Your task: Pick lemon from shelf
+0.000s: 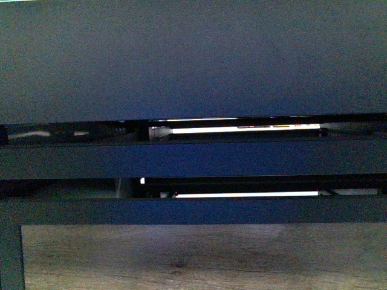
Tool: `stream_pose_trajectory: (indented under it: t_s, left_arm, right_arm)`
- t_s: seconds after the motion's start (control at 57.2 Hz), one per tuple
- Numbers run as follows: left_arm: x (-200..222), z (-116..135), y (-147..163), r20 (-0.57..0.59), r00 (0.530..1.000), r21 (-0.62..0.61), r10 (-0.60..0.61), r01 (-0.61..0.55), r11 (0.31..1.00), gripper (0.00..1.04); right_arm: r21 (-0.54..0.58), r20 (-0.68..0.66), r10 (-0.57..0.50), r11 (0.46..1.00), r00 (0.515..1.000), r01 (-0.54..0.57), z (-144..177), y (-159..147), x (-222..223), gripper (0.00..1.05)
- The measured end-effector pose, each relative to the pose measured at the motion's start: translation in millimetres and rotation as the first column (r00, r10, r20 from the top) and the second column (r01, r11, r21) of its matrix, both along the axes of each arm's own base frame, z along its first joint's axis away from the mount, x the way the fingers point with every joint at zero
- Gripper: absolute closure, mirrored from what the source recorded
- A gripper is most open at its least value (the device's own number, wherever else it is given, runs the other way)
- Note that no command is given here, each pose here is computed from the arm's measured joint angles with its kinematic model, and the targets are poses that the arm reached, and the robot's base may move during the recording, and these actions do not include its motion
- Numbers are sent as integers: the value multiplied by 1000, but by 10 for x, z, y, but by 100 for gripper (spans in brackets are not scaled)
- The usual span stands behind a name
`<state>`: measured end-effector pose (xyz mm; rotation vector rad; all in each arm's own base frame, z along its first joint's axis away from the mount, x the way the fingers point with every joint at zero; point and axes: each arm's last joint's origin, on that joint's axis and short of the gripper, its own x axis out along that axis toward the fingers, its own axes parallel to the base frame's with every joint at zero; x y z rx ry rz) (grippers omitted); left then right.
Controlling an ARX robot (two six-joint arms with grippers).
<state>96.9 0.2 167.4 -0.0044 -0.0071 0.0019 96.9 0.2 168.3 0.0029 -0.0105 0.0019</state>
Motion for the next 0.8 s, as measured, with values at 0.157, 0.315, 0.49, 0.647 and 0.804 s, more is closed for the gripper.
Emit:
stream_pose_trajectory:
  t_s: [0.157,0.315,0.49,0.647,0.804]
  left_arm:
    - [0,0,0,0,1000,0,0,0,1000,8]
    - [0,0,0,0,1000,0,0,0,1000,8]
    - [0,0,0,0,1000,0,0,0,1000,8]
    - [0,1,0,0,1000,0,0,0,1000,8]
    - [0,0,0,0,1000,0,0,0,1000,8]
  right_arm:
    - [0,0,0,1000,1000,0,0,0,0,2]
    - [0,0,0,1000,1000,0,0,0,0,2]
    - [0,0,0,1000,1000,0,0,0,0,2]
    - [0,0,0,1000,1000,0,0,0,0,2]
    - [0,0,0,1000,1000,0,0,0,0,2]
